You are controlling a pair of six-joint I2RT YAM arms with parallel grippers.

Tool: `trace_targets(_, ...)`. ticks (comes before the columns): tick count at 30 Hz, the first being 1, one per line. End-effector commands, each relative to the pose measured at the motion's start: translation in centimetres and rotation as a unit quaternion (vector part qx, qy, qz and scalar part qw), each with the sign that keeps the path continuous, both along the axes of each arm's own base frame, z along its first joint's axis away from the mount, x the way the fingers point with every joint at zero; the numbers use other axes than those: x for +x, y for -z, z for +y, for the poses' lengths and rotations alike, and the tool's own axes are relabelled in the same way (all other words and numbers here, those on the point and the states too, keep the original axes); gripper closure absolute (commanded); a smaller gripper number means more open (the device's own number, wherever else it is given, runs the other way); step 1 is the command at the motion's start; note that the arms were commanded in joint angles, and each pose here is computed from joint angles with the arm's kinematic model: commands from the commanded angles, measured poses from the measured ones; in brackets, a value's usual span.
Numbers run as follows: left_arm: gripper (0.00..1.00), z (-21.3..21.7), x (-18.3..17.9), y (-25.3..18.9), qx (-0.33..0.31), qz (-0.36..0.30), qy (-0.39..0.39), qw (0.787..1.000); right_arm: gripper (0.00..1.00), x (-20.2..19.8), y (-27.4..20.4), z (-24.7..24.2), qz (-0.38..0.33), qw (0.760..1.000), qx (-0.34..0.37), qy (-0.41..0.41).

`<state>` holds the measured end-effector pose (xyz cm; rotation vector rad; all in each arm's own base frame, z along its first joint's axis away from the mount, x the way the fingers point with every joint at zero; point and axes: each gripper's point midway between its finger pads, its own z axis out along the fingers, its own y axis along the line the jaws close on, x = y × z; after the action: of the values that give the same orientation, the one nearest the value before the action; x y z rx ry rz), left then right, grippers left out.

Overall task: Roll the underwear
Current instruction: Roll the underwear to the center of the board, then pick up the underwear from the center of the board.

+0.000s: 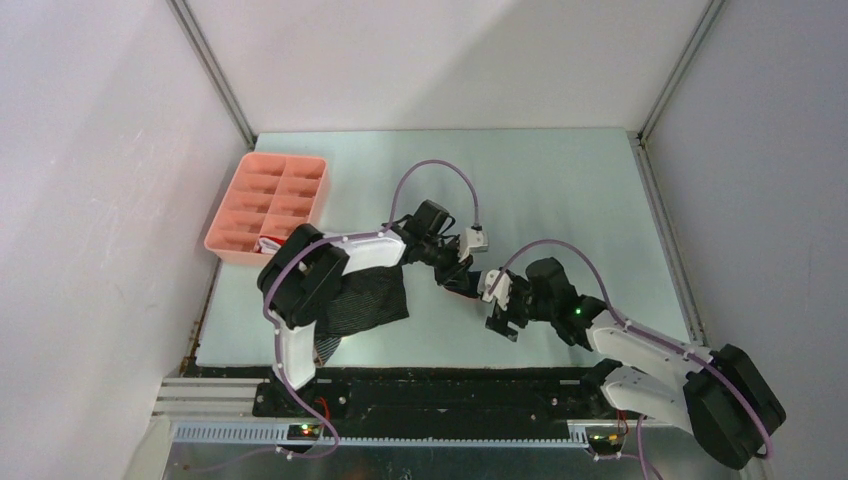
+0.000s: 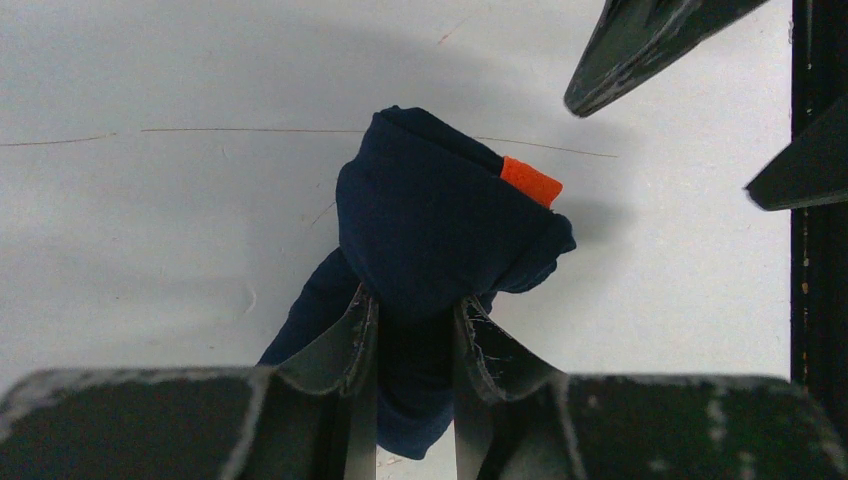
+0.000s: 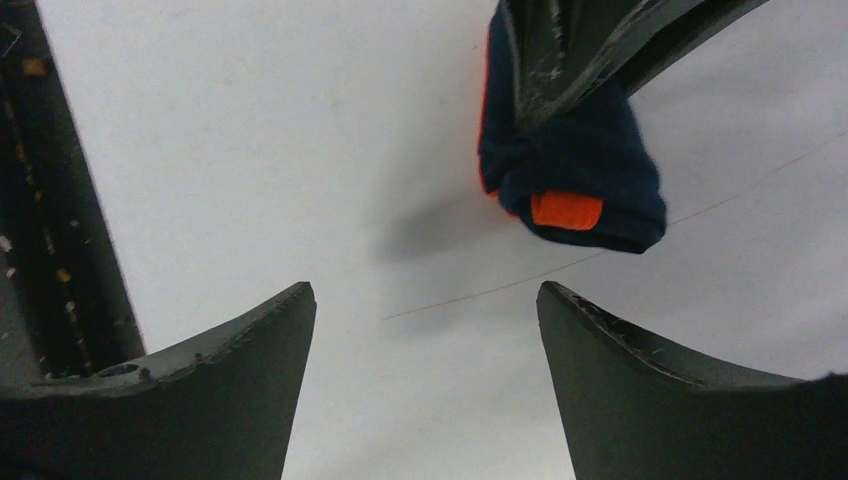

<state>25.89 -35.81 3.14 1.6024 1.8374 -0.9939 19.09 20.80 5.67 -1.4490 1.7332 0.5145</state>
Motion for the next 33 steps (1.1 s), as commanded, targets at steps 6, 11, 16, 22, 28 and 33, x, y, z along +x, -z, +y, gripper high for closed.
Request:
trace_targets(6,1.0,6.1,-5.6,5.6,0.144,0.17,-0.037,0.974,0.26,5.7,-6.4,3.7,-0.097,0.994,0.056,0.012)
trace_targets(11,1.0,6.3,-5.3,5.4,0.146,0.17,-0.039,0.974,0.28,6.6,-6.4,3.9,-0.101,0.994,0.04,-0.001)
trace_targets(16,1.0,6.5,-4.7,5.1,0.144,0.167,-0.04,0.975,0.25,7.0,-3.6,4.7,-0.09,0.995,0.007,-0.036)
trace_targets(22,1.0,6.9,-4.0,4.8,0.138,0.163,-0.038,0.976,0.29,8.8,-1.1,5.2,-0.121,0.99,-0.044,-0.063)
trace_targets(28,1.0,7.0,-2.8,4.8,0.132,0.156,-0.045,0.978,0.55,9.6,-0.2,5.9,-0.108,0.987,-0.075,-0.086)
trace_targets(33,0.66,6.8,-2.5,4.7,0.115,0.166,-0.047,0.978,0.91,8.4,0.5,5.7,-0.087,0.985,-0.085,-0.125)
